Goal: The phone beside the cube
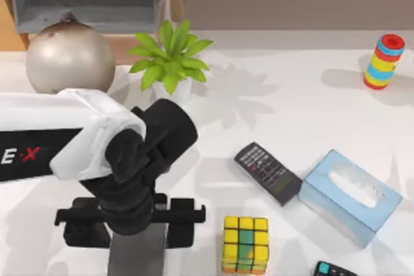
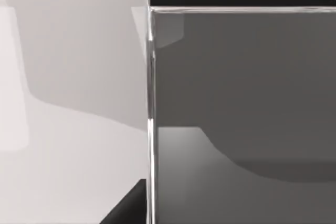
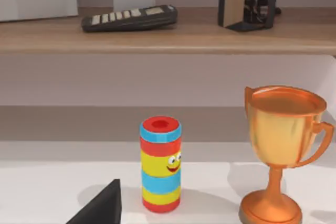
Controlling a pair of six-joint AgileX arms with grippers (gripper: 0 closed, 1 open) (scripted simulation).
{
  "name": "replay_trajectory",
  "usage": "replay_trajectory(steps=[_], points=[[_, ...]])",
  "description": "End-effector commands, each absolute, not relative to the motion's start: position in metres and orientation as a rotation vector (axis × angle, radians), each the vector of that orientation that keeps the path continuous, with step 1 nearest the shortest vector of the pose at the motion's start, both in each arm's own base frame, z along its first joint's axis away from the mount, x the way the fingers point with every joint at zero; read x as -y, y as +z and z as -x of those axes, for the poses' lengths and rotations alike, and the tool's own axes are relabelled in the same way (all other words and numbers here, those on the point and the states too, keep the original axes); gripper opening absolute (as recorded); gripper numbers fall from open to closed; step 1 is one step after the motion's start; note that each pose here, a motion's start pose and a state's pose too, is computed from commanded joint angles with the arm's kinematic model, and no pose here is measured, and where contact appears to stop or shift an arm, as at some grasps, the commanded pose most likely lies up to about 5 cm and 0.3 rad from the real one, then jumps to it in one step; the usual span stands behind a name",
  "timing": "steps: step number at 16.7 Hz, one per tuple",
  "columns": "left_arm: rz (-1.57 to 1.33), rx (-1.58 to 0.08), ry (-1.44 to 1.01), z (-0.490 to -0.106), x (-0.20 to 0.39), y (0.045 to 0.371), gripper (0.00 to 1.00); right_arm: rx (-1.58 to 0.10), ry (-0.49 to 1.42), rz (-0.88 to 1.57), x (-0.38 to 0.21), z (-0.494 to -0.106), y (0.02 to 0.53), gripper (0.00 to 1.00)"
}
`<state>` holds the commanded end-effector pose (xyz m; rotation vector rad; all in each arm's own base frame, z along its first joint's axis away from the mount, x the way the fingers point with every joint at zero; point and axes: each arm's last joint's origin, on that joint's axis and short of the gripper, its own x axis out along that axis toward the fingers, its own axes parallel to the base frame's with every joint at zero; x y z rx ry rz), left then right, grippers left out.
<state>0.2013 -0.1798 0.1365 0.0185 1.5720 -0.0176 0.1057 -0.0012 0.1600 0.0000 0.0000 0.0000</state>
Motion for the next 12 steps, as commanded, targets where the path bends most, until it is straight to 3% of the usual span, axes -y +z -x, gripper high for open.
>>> replay_trajectory(steps=[7,12], points=[[-0.019,-1.572,-0.018,-0.2013,0.1798,0.1365,0.98,0.000,0.000,0.000,0.0012,-0.1057,0.1600,1.00],[-0.019,-1.572,-0.018,-0.2013,0.1798,0.1365,1.00,0.000,0.000,0.000,0.0012,-0.1057,0.1600,1.00]])
